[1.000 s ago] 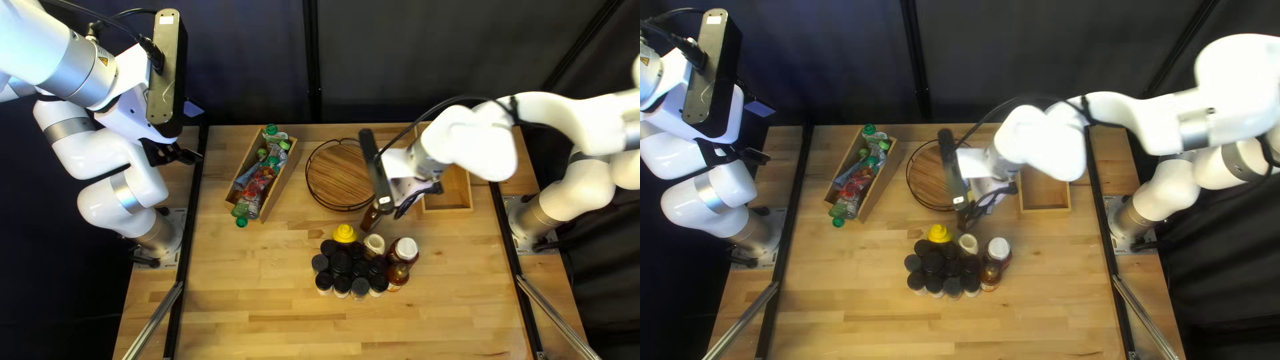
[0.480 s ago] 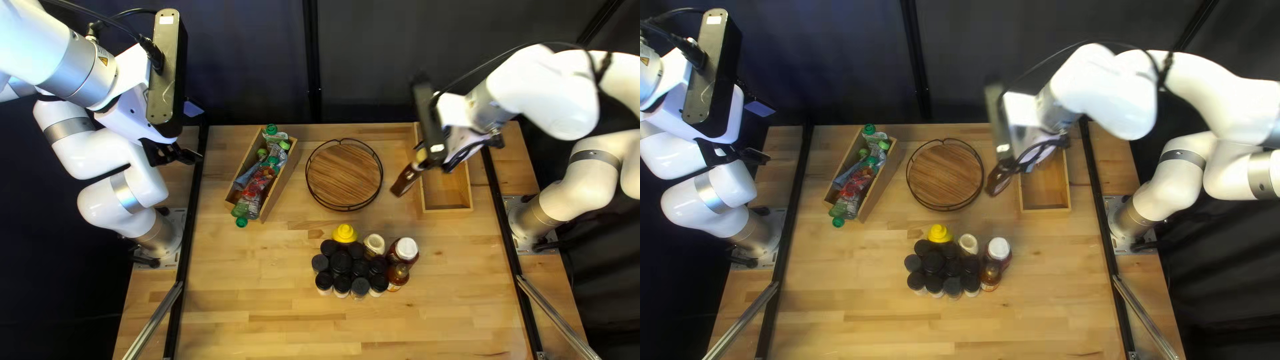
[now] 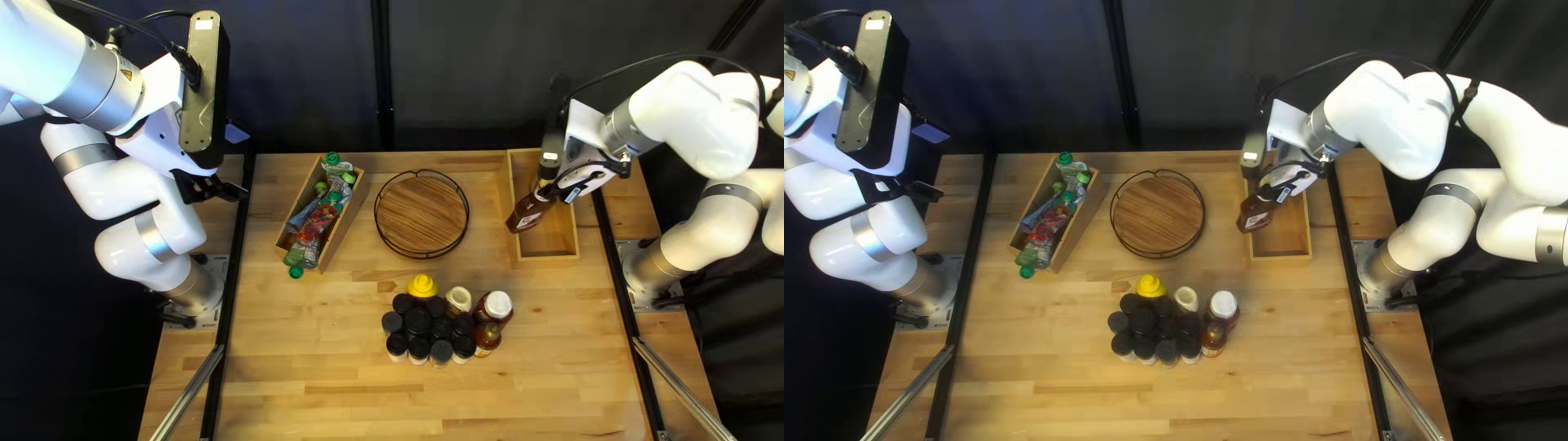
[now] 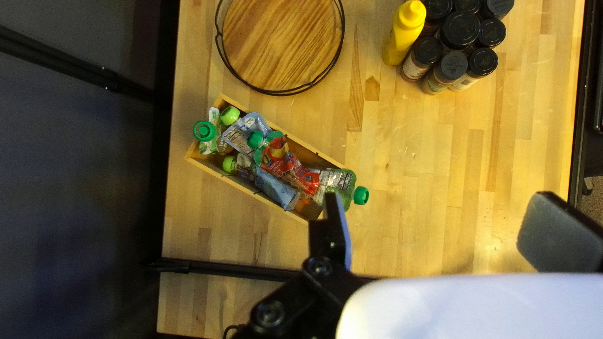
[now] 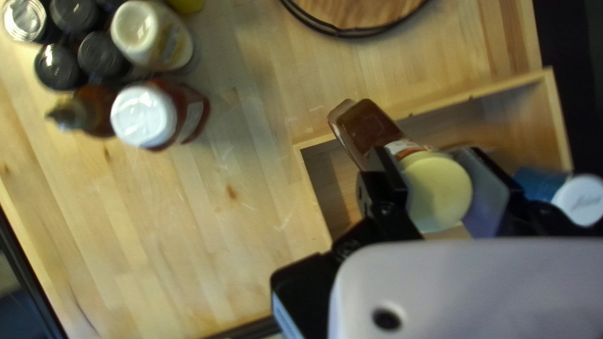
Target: Separate condiments, baby food and spices and place it in 3 different racks/containers
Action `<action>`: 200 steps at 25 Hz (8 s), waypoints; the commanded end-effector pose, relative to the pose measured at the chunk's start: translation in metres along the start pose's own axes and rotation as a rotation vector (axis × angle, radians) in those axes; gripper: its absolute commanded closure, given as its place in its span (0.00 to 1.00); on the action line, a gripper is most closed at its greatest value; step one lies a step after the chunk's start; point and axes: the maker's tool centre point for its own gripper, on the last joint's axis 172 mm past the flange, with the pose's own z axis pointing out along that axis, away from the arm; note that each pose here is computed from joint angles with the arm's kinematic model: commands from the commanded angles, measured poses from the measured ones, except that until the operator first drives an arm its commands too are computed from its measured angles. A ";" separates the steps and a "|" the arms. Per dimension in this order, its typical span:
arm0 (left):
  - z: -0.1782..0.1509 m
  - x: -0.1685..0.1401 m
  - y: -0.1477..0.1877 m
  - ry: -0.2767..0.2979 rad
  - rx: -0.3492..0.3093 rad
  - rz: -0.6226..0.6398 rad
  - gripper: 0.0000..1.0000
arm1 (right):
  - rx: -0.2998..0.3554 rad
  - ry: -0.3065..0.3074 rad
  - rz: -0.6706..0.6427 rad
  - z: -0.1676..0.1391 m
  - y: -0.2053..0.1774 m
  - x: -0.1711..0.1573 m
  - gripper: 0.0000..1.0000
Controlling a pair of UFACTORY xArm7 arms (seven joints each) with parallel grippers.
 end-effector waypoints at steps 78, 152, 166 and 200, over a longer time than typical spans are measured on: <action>0.000 0.000 0.000 0.000 0.000 0.000 0.00 | 0.104 -0.380 -0.775 0.113 -0.221 0.103 0.00; 0.000 0.000 0.000 0.000 0.000 0.000 0.00 | -0.045 -0.469 -0.369 0.046 0.052 0.010 1.00; 0.000 0.000 0.000 0.000 0.000 0.000 0.00 | -0.040 -0.463 -0.316 0.111 0.065 -0.019 1.00; 0.000 0.000 0.000 0.000 0.000 0.000 0.00 | 0.098 -0.332 -0.370 0.069 0.011 0.004 0.00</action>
